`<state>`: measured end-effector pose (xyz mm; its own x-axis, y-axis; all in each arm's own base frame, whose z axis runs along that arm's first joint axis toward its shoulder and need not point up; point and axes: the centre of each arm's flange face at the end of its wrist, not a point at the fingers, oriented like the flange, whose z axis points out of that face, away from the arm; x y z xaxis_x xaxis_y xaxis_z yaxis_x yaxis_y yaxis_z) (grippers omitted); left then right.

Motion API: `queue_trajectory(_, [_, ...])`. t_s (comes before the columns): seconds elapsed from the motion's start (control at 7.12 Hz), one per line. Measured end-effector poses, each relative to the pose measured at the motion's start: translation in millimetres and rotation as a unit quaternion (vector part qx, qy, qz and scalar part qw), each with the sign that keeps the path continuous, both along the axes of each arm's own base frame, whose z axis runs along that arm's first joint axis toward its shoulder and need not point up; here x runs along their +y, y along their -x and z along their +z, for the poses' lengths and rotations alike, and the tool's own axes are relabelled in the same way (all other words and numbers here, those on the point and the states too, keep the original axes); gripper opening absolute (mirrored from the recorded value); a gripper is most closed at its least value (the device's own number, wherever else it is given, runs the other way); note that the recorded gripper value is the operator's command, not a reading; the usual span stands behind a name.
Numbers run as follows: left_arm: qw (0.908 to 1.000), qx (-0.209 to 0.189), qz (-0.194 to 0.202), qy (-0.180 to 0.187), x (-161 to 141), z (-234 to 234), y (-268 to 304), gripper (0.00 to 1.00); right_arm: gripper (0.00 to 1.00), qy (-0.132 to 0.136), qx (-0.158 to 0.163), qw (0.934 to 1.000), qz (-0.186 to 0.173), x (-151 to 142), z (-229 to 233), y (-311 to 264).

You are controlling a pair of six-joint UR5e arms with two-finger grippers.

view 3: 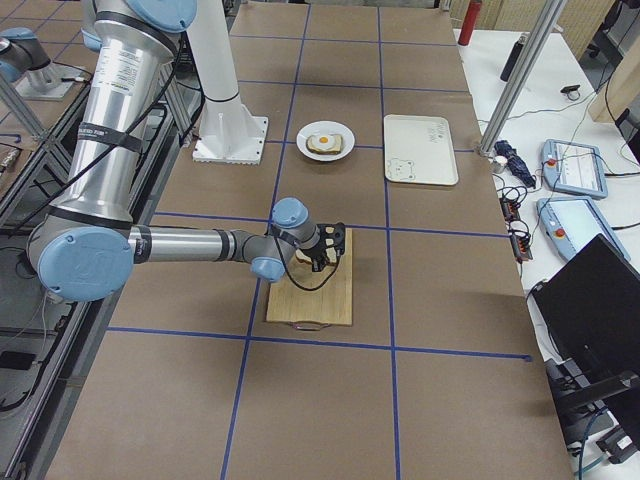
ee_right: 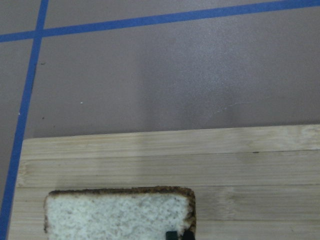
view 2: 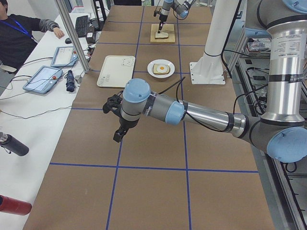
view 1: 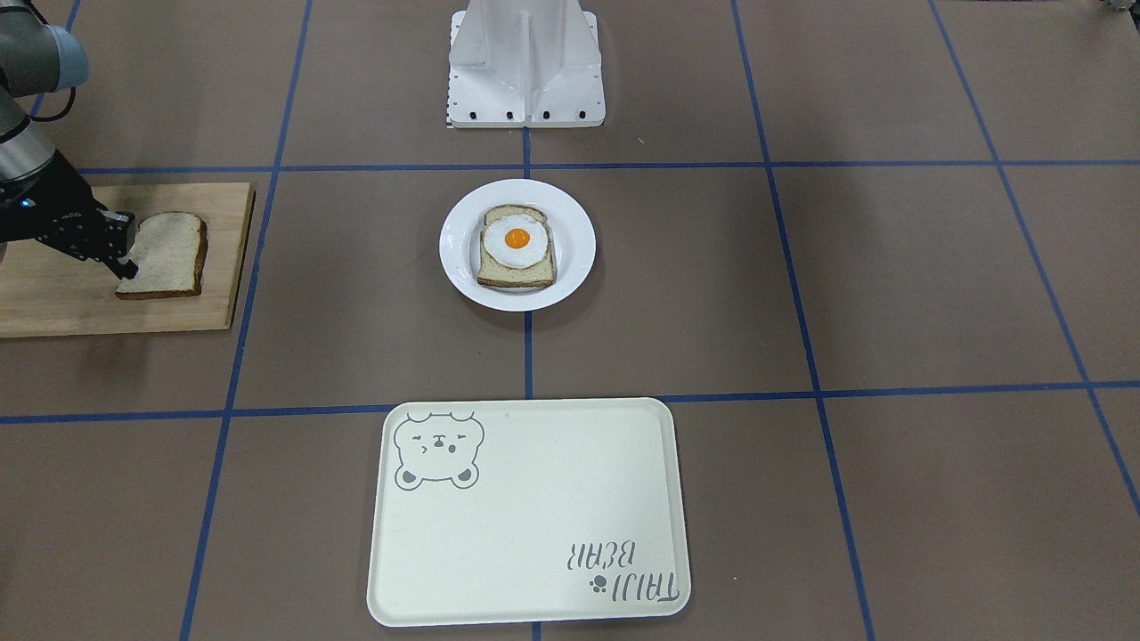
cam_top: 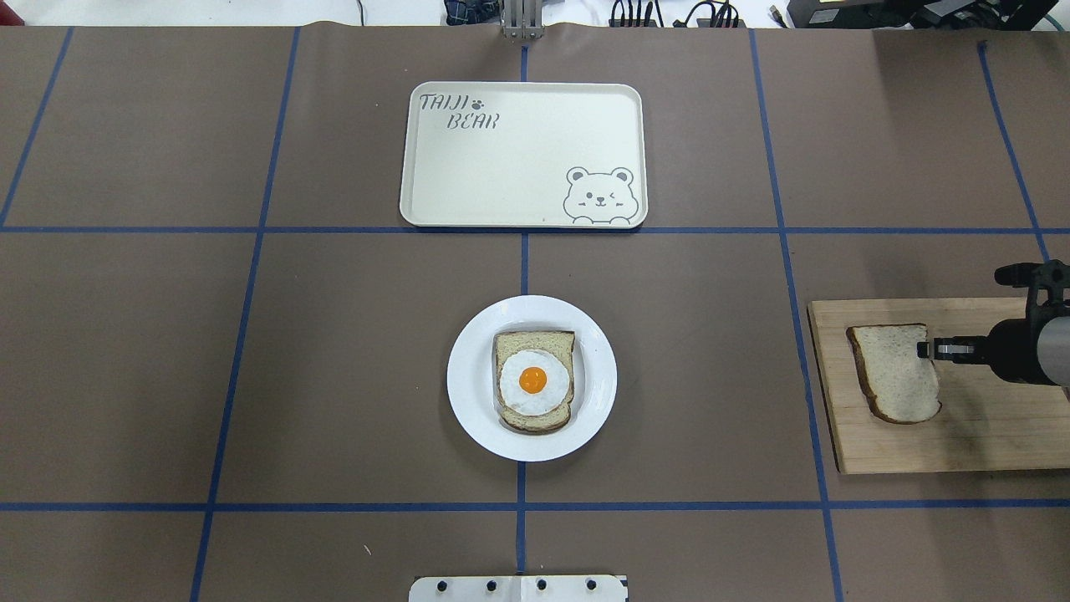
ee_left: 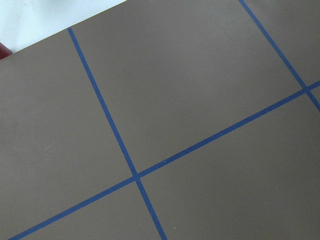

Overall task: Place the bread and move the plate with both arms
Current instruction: 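Grasp the bread slice edge with the right gripper and lift it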

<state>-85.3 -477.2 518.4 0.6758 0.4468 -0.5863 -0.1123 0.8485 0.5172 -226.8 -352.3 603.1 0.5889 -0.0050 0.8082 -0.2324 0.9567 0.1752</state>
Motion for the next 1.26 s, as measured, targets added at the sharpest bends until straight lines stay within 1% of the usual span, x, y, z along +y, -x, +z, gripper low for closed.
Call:
queue_trajectory(0.28, [1.0,0.0,0.0,0.0,0,-1,0,0.99,0.0,-0.009,0.001,0.9999,-0.012,2,-1,-2])
queue_trajectory(0.56, [1.0,0.0,0.0,0.0,0,0,0,0.99,0.0,-0.003,-0.014,0.9995,-0.027,-1,-4,-14])
queue_trajectory(0.7, [1.0,0.0,0.0,0.0,0,0,0,0.99,0.0,-0.001,-0.027,0.9989,-0.037,-5,-6,-28])
queue_trajectory(0.98, [1.0,0.0,-0.001,0.0,0,0,0,0.99,0.0,-0.002,-0.073,0.9955,-0.06,-17,-19,-72])
queue_trajectory(1.12, [1.0,0.0,-0.001,0.0,0,-1,0,0.99,0.0,-0.014,-0.094,0.9933,-0.066,-21,-27,-88])
queue_trajectory(1.26, [1.0,0.0,-0.001,0.0,0,0,0,0.99,0.0,-0.033,-0.112,0.9908,-0.068,-29,-39,-91])
